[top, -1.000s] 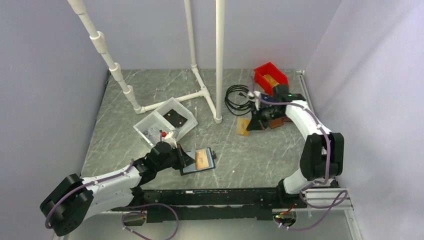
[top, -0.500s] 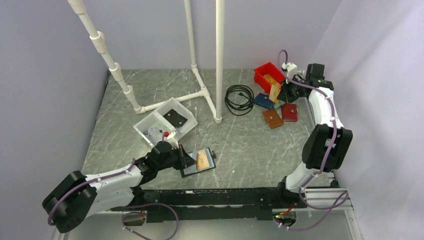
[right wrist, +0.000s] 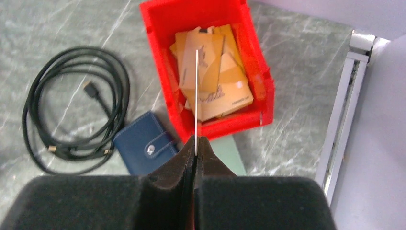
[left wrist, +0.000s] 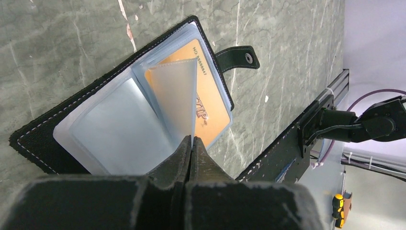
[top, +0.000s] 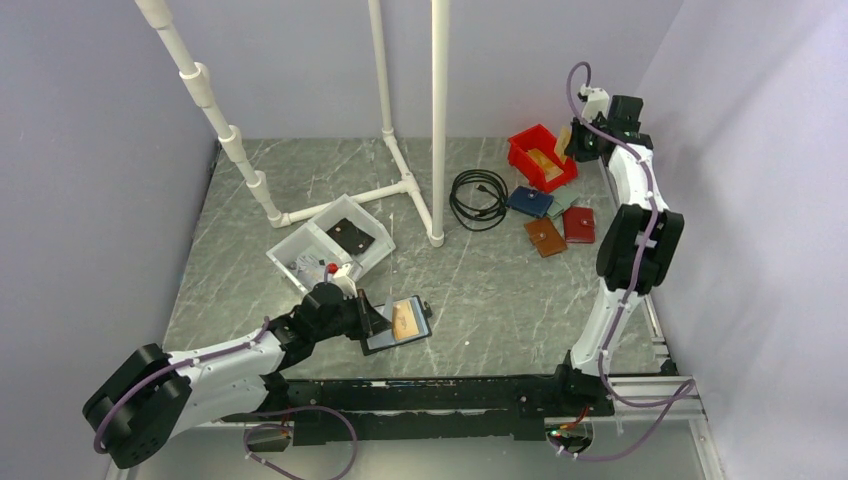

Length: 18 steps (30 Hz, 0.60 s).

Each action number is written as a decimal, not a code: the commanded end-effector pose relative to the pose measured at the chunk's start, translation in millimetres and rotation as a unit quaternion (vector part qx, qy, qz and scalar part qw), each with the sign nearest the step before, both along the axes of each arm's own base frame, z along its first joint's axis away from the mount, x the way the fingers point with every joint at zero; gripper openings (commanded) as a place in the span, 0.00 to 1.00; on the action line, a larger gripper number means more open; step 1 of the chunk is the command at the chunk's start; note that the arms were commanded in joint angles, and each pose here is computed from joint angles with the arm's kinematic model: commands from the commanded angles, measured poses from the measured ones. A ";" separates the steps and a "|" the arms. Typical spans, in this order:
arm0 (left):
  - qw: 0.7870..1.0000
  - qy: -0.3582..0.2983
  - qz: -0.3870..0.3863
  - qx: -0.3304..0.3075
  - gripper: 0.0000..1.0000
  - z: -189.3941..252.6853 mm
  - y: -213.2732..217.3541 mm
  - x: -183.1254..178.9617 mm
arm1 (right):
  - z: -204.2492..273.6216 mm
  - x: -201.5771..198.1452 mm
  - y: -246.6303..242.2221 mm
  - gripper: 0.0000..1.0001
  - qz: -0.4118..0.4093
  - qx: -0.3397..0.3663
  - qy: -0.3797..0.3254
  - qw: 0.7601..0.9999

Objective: Take the credit cards out of the card holder
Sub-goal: Place the credit card in the storage box.

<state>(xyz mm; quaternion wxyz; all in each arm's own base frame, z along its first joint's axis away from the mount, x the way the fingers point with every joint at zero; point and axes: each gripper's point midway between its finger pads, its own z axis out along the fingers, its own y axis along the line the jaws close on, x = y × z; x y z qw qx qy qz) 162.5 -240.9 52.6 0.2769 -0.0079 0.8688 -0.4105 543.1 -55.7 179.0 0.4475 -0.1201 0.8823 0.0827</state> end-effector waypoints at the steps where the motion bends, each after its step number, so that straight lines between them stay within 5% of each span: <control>1: 1.000 -0.023 -0.008 -0.011 0.00 13.4 -5.9 6.9 | 15.8 38.1 -6.9 0.00 -0.043 0.026 -0.026 0.998; 16: 0.999 -0.031 -0.013 -0.007 0.00 19.0 -4.8 13.2 | -35.1 76.0 25.8 0.00 -0.016 0.106 0.004 0.994; 18: 0.999 -0.031 -0.017 -0.009 0.00 19.3 -5.8 12.7 | -44.8 77.1 26.3 0.09 -0.021 0.110 0.011 0.994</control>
